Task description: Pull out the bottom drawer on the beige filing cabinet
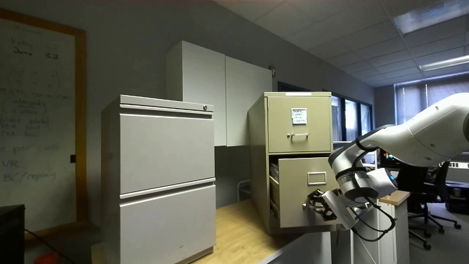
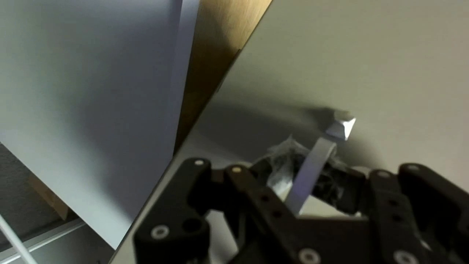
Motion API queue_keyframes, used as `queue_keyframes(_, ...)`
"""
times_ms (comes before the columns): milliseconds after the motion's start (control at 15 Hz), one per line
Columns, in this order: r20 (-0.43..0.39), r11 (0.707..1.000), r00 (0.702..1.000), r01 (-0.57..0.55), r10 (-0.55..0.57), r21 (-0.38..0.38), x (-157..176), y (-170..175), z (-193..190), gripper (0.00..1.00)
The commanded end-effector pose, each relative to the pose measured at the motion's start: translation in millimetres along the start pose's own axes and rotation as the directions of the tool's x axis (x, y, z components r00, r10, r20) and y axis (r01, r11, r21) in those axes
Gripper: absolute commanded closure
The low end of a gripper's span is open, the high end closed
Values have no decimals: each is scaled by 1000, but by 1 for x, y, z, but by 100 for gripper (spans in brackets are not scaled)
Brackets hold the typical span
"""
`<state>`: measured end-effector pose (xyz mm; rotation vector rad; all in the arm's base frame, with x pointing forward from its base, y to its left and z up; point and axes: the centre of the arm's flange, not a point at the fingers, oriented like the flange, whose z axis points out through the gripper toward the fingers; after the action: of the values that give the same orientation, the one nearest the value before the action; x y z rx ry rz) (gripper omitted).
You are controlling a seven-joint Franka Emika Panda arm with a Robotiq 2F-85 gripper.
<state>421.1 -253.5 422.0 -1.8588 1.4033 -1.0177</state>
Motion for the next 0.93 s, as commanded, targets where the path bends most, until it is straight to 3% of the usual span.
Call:
queue_keyframes(0,136,999,990,-25,32,-46,-76,18,-2,99)
queue_keyframes(533,115,998,993,-21,28,-62,-103,24,-23,98)
queue_keyframes(600,112,998,993,-22,29,-67,-107,25,-25,70)
queue_keyframes(667,108,997,994,-22,29,-72,-110,25,-29,69)
queue_keyframes(867,45,993,996,-76,80,-93,-125,25,-39,47)
